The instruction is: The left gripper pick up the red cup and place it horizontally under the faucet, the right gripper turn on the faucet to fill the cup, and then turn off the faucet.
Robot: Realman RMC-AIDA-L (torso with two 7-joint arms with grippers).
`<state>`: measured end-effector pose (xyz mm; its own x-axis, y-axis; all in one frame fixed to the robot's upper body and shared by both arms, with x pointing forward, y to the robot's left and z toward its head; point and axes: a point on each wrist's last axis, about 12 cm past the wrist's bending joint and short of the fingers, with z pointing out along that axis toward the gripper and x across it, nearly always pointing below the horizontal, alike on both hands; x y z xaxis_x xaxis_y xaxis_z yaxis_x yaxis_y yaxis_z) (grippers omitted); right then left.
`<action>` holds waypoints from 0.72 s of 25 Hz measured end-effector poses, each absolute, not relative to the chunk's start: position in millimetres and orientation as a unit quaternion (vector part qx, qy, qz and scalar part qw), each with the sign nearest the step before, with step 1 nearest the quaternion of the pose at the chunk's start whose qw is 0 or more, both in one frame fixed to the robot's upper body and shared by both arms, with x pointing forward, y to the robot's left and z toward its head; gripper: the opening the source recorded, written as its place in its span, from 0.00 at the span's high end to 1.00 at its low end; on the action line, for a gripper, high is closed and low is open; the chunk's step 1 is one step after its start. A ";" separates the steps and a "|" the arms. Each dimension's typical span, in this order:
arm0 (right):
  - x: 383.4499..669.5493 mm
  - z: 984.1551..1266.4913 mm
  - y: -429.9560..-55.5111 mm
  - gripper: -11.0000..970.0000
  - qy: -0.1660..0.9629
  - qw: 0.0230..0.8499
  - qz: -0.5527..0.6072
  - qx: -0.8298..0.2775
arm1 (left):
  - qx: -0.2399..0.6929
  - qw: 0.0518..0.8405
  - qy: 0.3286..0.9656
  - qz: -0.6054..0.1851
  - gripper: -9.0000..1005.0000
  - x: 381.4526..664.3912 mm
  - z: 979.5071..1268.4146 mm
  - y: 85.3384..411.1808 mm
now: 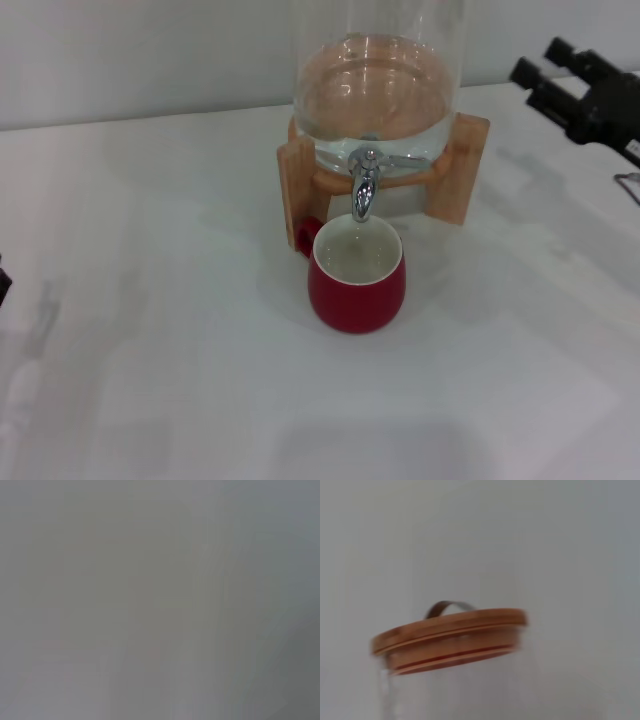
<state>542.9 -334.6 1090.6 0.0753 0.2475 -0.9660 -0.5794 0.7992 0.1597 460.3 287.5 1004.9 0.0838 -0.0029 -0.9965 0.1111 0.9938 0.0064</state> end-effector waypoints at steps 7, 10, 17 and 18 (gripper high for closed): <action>537.7 1091.2 -357.3 0.28 0.605 0.759 0.225 -0.084 | 0.009 0.737 0.676 -0.025 0.12 457.0 1004.5 295.1; 533.6 1091.3 -367.1 0.28 0.596 0.778 0.191 -0.062 | -0.007 0.740 0.672 -0.016 0.12 454.8 1005.0 299.6; 526.2 1091.8 -384.9 0.28 0.585 0.799 0.137 -0.028 | -0.047 0.747 0.663 0.005 0.12 452.5 1007.1 309.5; 525.8 1091.7 -386.5 0.28 0.584 0.800 0.133 -0.025 | -0.051 0.748 0.662 0.006 0.12 452.5 1007.1 310.4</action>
